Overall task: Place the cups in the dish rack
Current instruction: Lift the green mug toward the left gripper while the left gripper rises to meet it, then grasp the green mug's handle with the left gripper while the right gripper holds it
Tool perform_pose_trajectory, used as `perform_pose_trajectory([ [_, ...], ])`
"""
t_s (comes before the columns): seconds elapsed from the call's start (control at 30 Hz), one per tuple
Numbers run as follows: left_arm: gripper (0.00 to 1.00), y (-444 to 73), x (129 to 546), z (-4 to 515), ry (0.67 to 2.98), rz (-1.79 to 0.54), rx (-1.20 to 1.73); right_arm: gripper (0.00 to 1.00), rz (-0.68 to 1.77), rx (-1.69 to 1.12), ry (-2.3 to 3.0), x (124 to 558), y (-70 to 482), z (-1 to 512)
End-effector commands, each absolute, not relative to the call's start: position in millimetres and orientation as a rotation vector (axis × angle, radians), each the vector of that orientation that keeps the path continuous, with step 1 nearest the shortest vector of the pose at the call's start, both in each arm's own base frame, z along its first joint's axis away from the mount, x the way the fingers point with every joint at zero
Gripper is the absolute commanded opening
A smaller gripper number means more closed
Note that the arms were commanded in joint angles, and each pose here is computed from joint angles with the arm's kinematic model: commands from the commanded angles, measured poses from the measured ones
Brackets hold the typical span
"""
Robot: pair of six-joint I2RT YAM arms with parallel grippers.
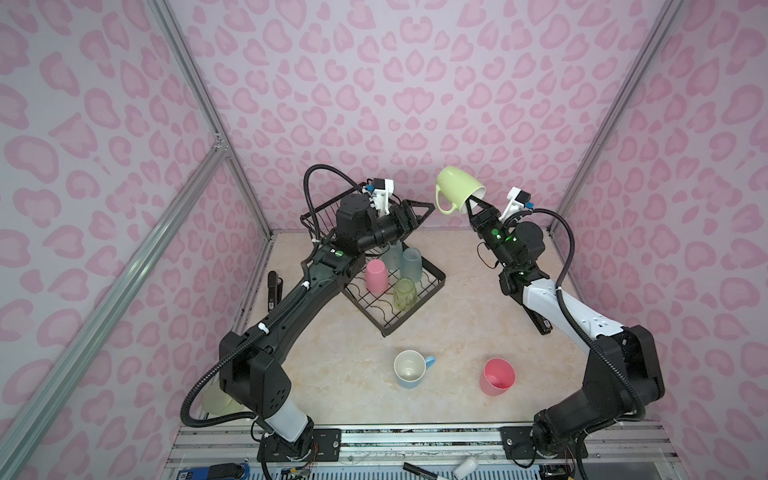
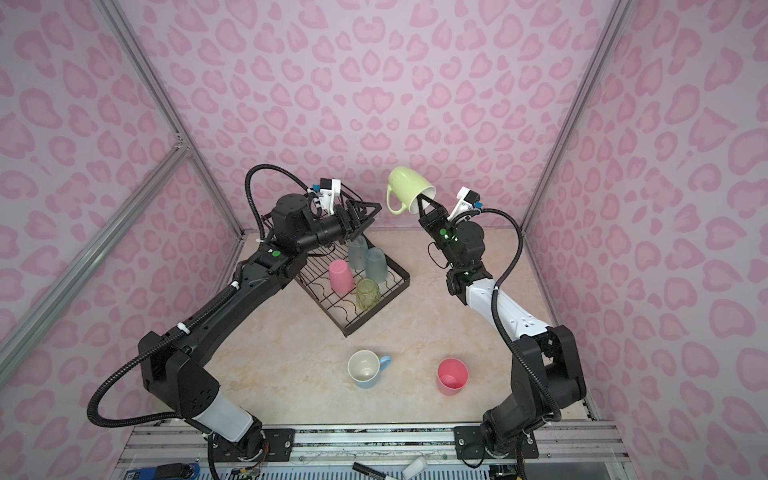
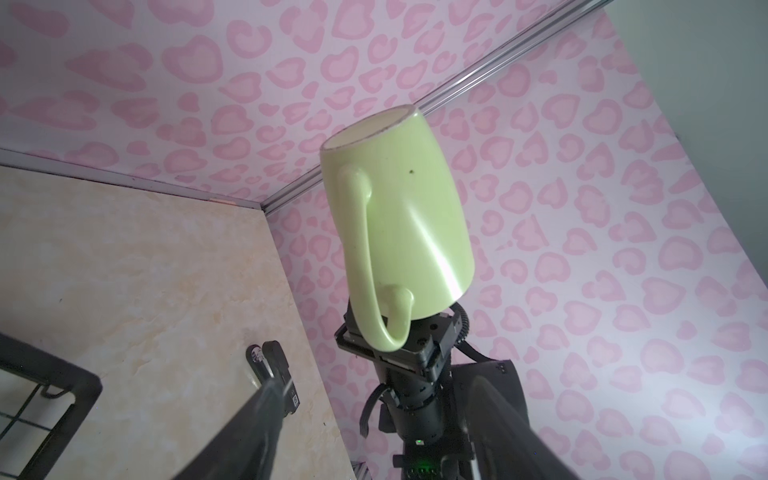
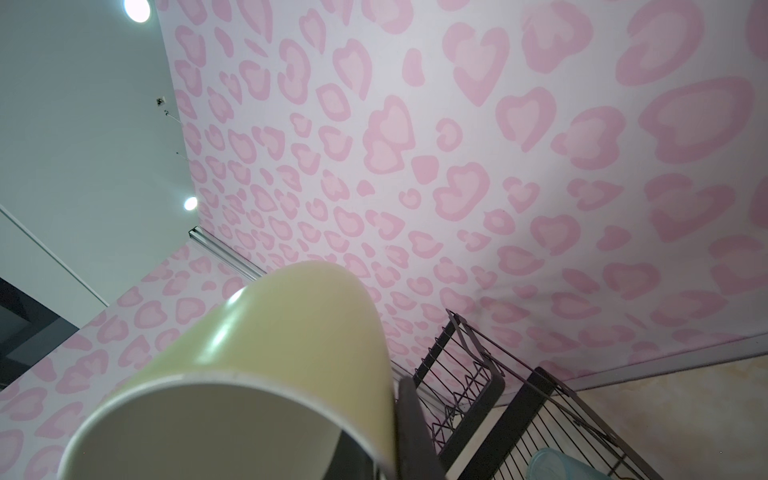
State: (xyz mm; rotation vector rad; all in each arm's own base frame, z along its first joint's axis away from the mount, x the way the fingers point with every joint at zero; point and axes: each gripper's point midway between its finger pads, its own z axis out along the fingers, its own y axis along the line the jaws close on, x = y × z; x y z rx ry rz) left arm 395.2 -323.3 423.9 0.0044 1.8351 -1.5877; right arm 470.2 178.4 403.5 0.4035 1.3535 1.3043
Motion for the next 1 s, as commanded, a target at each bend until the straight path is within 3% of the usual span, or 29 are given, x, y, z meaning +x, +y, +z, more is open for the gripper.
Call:
perform_pose_trajectory([
  [0.0,0.72,-326.7,395.4,436.9,1.765,-1.629,0.046,0.0,1.361,0.352,1.259,462.8,179.0,425.9],
  [0.97,0.59,-350.5,430.1,414.0,1.795,-1.62,0.042,0.0,1.408,0.315,1.284,469.7,192.9,420.8],
])
